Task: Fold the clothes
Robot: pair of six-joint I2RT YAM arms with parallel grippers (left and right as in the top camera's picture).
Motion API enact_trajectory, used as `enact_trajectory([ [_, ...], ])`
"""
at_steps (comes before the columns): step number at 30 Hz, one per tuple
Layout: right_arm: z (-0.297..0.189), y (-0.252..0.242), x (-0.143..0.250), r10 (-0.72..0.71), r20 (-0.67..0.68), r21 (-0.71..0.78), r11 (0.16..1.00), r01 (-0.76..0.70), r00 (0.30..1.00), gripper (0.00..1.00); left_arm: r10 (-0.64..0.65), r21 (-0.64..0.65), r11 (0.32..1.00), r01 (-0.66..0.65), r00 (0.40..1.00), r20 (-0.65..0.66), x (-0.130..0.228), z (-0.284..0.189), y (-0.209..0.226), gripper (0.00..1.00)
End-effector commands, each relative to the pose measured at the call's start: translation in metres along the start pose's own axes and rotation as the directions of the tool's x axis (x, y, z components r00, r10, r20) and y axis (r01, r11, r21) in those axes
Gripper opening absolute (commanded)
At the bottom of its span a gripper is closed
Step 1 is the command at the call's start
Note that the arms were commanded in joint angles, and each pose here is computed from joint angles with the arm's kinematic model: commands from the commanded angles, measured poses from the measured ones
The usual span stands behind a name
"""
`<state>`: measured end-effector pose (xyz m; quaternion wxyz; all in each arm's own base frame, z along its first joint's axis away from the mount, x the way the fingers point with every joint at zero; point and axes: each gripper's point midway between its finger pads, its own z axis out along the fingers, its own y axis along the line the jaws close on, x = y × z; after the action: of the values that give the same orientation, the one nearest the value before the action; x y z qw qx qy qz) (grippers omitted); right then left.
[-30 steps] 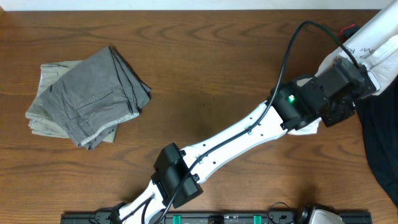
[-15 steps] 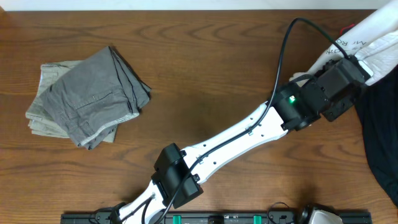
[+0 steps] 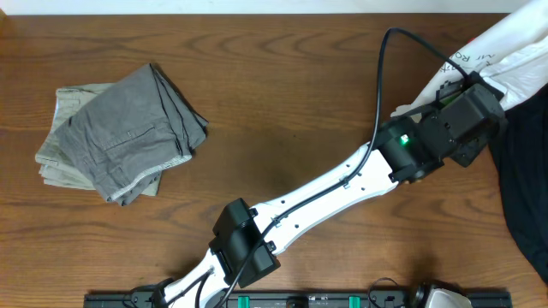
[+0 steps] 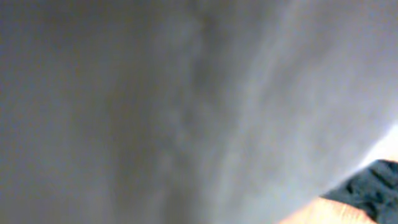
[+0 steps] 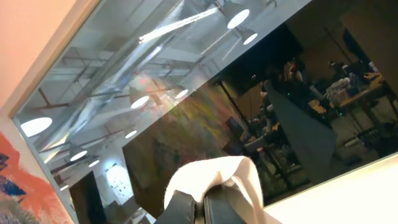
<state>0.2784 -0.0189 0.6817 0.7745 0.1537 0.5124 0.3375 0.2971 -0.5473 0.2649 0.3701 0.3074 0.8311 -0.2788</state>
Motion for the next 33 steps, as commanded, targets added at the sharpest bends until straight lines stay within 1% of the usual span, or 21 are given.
enact_trajectory([
  [1, -0.006, 0.016, -0.006, 0.002, 0.015, -0.036, 0.999, -0.001, 1.000, 0.01, 0.044, -0.039, 0.998, -0.045, 0.999, -0.018, 0.008, 0.009, 0.008, 0.06],
  [4, -0.006, 0.014, -0.004, 0.004, 0.008, -0.026, 1.000, -0.004, 1.000, 0.01, 0.090, -0.067, 0.993, -0.095, 0.993, -0.074, 0.019, 0.003, 0.015, 0.06],
  [6, -0.006, 0.007, 0.001, -0.009, -0.011, -0.002, 1.000, 0.009, 1.000, 0.01, 0.097, -0.109, 0.988, -0.112, 0.986, -0.137, 0.030, -0.011, 0.025, 0.06],
  [8, -0.006, -0.004, 0.008, -0.020, -0.036, 0.045, 0.999, 0.021, 0.999, 0.01, 0.120, -0.120, 0.982, -0.145, 0.972, -0.201, 0.039, -0.032, 0.030, 0.06],
  [10, -0.005, -0.022, 0.015, -0.018, -0.058, 0.115, 0.993, 0.025, 0.998, 0.01, 0.132, -0.126, 0.978, -0.168, 0.959, -0.252, 0.042, -0.066, 0.034, 0.06],
  [15, 0.001, -0.069, 0.027, -0.022, -0.086, 0.279, 0.959, 0.045, 0.996, 0.02, 0.184, -0.125, 0.963, -0.237, 0.924, -0.334, 0.047, -0.155, 0.044, 0.06],
  [18, 0.004, -0.099, 0.034, -0.011, -0.112, 0.358, 0.932, 0.050, 0.994, 0.02, 0.187, -0.187, 0.946, -0.266, 0.916, -0.355, 0.048, -0.213, 0.061, 0.06],
  [20, 0.005, -0.120, 0.039, -0.005, -0.134, 0.410, 0.910, 0.060, 0.991, 0.02, 0.185, -0.266, 0.921, -0.285, 0.920, -0.344, 0.045, -0.251, 0.079, 0.06],
  [22, 0.006, -0.141, 0.048, 0.003, -0.170, 0.453, 0.888, 0.075, 0.985, 0.02, 0.179, -0.350, 0.892, -0.286, 0.935, -0.306, 0.039, -0.288, 0.096, 0.06],
  [24, 0.008, -0.158, 0.059, 0.006, -0.217, 0.481, 0.871, 0.102, 0.976, 0.02, 0.176, -0.420, 0.867, -0.268, 0.953, -0.246, 0.030, -0.324, 0.111, 0.06],
  [26, 0.011, -0.167, 0.071, -0.015, -0.283, 0.473, 0.868, 0.153, 0.959, 0.02, 0.165, -0.492, 0.839, -0.234, 0.970, -0.179, 0.021, -0.356, 0.129, 0.06],
  [30, 0.008, -0.176, 0.098, -0.077, -0.445, 0.401, 0.874, 0.275, 0.892, 0.02, 0.129, -0.641, 0.758, -0.121, 0.991, -0.035, 0.006, -0.419, 0.168, 0.06],
  [33, -0.004, -0.184, 0.118, -0.122, -0.564, 0.353, 0.858, 0.372, 0.817, 0.01, 0.126, -0.694, 0.716, -0.076, 0.992, 0.022, 0.002, -0.451, 0.188, 0.06],
])
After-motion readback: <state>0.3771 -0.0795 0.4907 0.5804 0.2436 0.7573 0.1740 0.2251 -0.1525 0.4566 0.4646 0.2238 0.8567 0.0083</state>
